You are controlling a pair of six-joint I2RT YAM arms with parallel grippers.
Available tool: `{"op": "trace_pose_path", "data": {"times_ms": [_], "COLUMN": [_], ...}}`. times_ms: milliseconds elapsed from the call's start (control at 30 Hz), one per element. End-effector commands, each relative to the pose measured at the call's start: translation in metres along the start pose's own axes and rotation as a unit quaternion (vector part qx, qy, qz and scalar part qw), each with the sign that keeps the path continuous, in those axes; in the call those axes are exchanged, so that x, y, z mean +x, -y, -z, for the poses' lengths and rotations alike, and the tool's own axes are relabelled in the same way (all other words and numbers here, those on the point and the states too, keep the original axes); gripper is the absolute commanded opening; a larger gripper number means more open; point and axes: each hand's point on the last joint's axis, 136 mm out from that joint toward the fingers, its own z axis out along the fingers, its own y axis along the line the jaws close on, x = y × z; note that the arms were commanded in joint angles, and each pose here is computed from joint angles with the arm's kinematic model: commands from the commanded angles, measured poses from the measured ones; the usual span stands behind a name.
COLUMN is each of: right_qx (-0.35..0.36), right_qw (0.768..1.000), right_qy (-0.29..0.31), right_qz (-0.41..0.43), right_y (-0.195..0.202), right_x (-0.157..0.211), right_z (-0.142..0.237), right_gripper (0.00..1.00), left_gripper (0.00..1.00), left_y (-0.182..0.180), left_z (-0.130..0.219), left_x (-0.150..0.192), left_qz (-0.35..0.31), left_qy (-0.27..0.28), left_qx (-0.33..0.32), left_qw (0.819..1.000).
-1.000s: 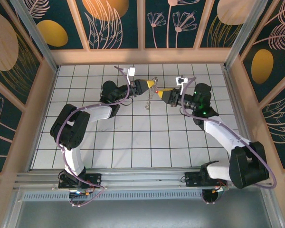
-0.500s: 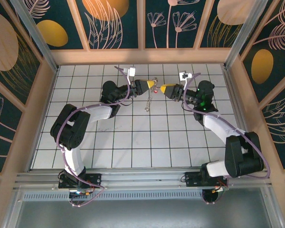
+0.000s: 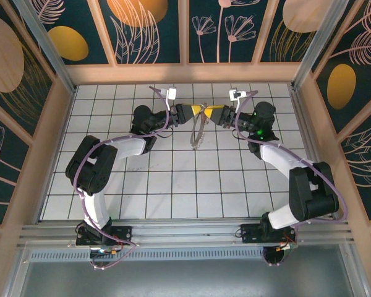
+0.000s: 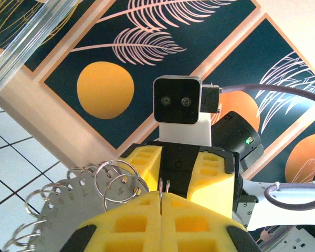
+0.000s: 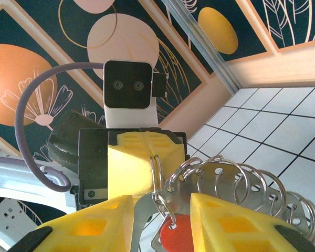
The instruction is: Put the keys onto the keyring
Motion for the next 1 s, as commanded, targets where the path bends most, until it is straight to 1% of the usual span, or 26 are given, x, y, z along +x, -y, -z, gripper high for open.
{"op": "trace_pose_path", "data": {"times_ms": [0, 100, 300, 367, 600, 800, 967], "right_qx": [-0.031, -0.034, -0.036, -0.038, -0.041, -0.039, -0.016], "right_qw": [0.999, 0.999, 0.999, 0.999, 0.999, 0.999, 0.999], "right_qy": [0.004, 0.002, -0.002, -0.002, -0.006, -0.022, -0.032], "right_qz": [0.028, 0.027, 0.025, 0.025, 0.022, 0.013, 0.020], "right_y": [-0.016, -0.016, -0.016, -0.017, -0.019, -0.017, -0.009], "right_x": [-0.011, -0.008, -0.004, -0.004, 0.002, 0.014, 0.018], "right_z": [-0.006, -0.007, -0.006, -0.006, -0.004, -0.008, -0.006], "right_gripper": [0.33, 0.28, 0.06, 0.00, 0.00, 0.00, 0.00], "left_gripper": [0.00, 0.00, 0.00, 0.00, 0.00, 0.00, 0.00], "left_y": [0.028, 0.028, 0.028, 0.028, 0.028, 0.029, 0.028], "left_z": [-0.001, -0.001, -0.001, -0.001, -0.001, -0.001, -0.001], "left_x": [-0.013, -0.013, -0.014, -0.014, -0.015, -0.015, -0.014], "left_qz": [-0.036, -0.037, -0.038, -0.038, -0.040, -0.041, -0.045], "left_qy": [0.010, 0.010, 0.012, 0.013, 0.015, 0.016, 0.012], "left_qx": [0.033, 0.034, 0.033, 0.032, 0.031, 0.030, 0.026], "left_qw": [0.999, 0.999, 0.999, 0.999, 0.999, 0.999, 0.999]}}
